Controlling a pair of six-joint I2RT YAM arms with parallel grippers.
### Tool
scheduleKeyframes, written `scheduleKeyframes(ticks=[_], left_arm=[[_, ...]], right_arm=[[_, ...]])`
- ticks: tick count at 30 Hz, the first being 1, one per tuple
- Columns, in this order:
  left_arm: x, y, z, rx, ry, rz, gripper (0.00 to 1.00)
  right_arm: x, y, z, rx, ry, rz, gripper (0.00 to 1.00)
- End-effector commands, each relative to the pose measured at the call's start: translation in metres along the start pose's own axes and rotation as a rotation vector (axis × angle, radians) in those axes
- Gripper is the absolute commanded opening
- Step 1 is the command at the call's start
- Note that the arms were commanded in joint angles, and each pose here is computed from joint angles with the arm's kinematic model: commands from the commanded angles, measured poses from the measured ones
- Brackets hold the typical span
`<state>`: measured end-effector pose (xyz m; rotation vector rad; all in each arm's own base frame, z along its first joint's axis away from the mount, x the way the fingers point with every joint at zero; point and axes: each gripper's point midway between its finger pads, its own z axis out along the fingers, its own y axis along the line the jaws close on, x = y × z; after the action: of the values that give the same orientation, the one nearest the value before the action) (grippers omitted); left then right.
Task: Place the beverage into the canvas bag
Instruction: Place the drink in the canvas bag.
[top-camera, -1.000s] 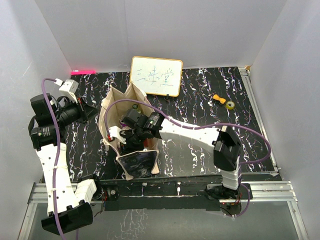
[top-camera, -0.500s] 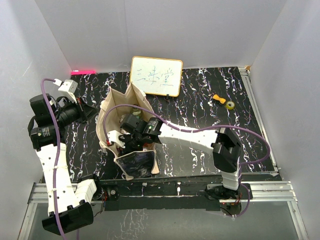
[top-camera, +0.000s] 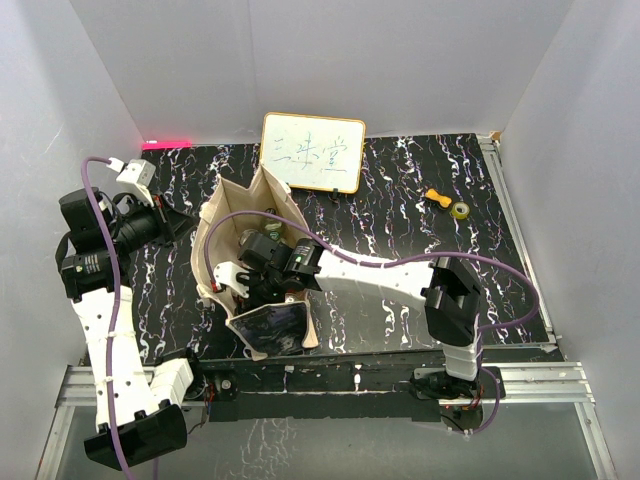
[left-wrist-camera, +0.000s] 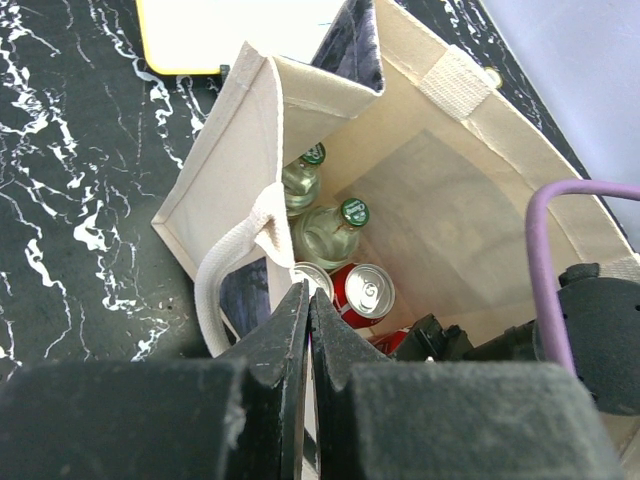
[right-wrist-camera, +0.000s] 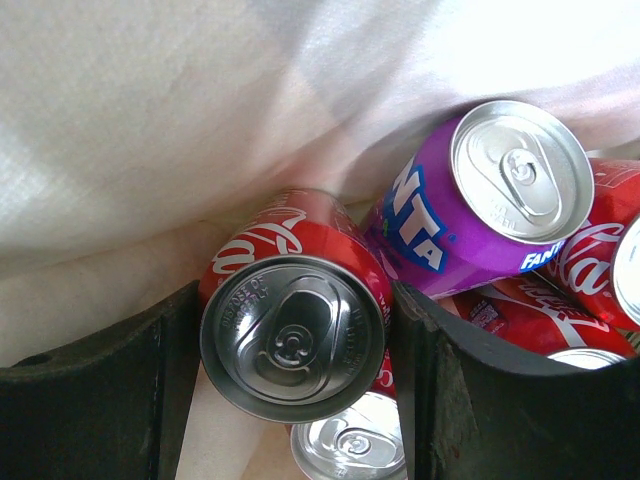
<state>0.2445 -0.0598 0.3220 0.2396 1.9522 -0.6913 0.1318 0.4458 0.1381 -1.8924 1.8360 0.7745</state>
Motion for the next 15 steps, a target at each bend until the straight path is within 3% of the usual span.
scheduleKeyframes(ticks=[1, 3, 6, 9, 15], left_arm=[[0.000, -0.021, -0.010, 0.061, 0.001, -0.013, 0.00], [-0.003, -0.029, -0.018, 0.054, -0.004, 0.017, 0.02], [-0.004, -0.042, -0.031, 0.039, -0.011, 0.059, 0.25], [0.002, -0.038, -0.038, -0.043, 0.011, -0.009, 0.41], [0.022, -0.039, -0.036, -0.040, 0.093, -0.157, 0.55]], right_arm=[[0.003, 0.021, -0.002, -0.047, 0.028, 0.031, 0.29], [0.002, 0.021, -0.004, -0.045, 0.025, 0.028, 0.29], [0.000, 0.021, -0.009, -0.040, 0.019, 0.017, 0.29], [-0.001, 0.021, -0.015, -0.034, 0.005, -0.001, 0.28], [-0.005, 0.021, -0.022, -0.011, -0.044, -0.037, 0.28]])
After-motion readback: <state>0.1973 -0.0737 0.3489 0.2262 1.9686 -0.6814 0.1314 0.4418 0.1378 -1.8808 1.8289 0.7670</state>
